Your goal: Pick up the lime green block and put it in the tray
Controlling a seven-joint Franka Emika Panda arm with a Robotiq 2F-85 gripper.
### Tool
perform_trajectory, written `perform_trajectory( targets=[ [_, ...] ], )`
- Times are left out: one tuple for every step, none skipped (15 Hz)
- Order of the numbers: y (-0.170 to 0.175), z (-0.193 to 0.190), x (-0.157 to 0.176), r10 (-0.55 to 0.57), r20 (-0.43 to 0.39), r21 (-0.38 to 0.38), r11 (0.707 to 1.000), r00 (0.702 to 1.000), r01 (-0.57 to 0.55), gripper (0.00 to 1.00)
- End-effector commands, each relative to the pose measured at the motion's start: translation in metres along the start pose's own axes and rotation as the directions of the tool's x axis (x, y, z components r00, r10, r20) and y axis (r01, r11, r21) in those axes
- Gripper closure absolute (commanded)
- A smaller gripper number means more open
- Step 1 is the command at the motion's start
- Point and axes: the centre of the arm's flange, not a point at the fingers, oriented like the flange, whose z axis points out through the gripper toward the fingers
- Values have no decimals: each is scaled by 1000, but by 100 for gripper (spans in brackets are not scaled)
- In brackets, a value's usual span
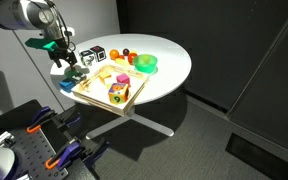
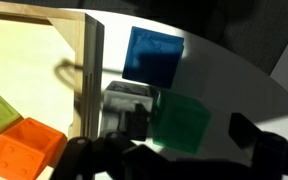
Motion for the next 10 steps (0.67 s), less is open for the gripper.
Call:
perform_trajectory(
  targets=[
    [-9,6,11,-7,-13,-27,1000,1000,6,0],
    [-11,8,13,-11,-13,-32,999,1000,11,0],
    [-13,9,14,-16,-10,-35,999,1000,15,0],
    [-16,10,15,-20,-9,-40,999,1000,20,0],
    [-18,11,16,-25,-9,-42,999,1000,25,0],
    [-20,12,17,-29,-5,-44,999,1000,29,0],
    [-22,13,17,-39,3,-47,998,999,39,0],
    [-22,10,15,-46,11,-48,998,999,46,0],
    [-18,13,9,-44,4,-24,999,999,44,0],
    [-19,13,9,-46,7,-25,999,999,47,0]
  ],
)
